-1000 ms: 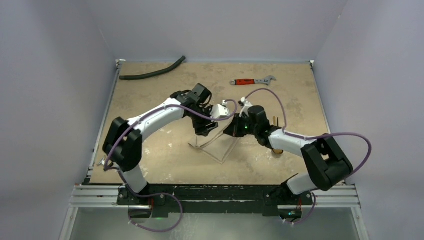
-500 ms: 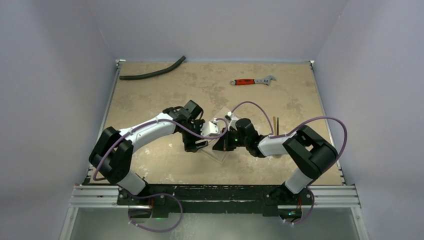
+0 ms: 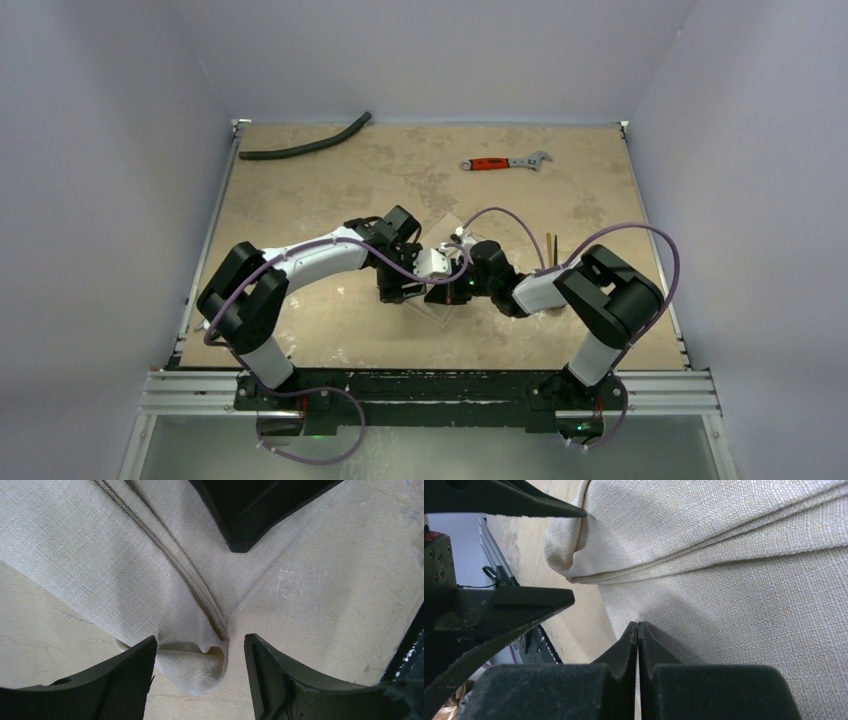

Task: Fold the napkin into a case and place the utensils inside
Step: Smooth out the 2/3-rectangle-folded napkin at the center of the board.

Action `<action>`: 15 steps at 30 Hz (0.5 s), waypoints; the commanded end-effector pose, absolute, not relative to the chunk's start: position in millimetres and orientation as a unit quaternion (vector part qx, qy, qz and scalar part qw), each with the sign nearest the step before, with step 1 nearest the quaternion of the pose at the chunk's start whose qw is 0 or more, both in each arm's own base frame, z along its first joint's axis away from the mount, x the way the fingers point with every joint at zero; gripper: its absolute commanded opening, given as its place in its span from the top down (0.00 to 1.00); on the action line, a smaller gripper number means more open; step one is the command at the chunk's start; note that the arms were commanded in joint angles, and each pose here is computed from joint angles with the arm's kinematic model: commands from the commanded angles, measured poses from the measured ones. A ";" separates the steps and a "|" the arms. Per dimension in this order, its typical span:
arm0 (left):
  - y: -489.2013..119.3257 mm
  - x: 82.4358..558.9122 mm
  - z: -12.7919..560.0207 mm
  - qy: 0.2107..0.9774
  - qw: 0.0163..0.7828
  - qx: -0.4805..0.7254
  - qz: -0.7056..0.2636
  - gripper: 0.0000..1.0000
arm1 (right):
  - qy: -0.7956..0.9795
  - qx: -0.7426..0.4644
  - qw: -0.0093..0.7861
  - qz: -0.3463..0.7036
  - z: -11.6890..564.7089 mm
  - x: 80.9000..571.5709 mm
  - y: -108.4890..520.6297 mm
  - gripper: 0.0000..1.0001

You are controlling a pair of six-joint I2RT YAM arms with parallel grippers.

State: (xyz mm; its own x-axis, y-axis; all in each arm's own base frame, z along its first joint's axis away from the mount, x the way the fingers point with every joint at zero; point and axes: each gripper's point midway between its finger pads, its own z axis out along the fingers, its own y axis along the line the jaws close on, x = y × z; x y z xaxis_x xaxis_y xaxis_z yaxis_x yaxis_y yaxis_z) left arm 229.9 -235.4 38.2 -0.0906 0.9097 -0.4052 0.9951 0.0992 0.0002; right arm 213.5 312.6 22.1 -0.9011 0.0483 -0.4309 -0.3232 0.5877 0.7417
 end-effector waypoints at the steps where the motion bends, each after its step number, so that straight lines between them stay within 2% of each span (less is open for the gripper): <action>1: -240.0 243.4 38.2 0.713 0.176 0.669 -0.119 0.39 | 0.860 -0.084 0.203 0.460 22.6 207.7 315.1 1.00; 5: -240.6 243.2 31.9 0.712 0.173 0.670 -0.117 0.50 | 0.860 -0.084 0.199 0.462 20.2 206.5 315.7 1.00; 9: -244.5 238.4 29.4 0.716 0.165 0.666 -0.130 0.57 | 0.860 -0.083 0.194 0.464 17.1 205.0 315.8 1.00; 11: -245.2 234.7 28.6 0.716 0.159 0.666 -0.134 0.57 | 0.861 -0.083 0.193 0.464 15.9 204.6 315.7 1.00; 15: -241.0 228.6 27.8 0.720 0.145 0.665 -0.137 0.47 | 0.861 -0.083 0.191 0.464 14.6 203.7 315.4 1.00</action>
State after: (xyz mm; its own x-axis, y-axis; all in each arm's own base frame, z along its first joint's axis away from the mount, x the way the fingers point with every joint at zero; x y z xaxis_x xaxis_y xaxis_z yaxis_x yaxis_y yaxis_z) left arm 233.9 -237.7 26.8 -0.0697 0.9213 -0.3825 0.9964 0.0828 0.0179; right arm 210.8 315.7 19.1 -0.9053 0.0485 -0.4220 -0.3243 0.5628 0.7603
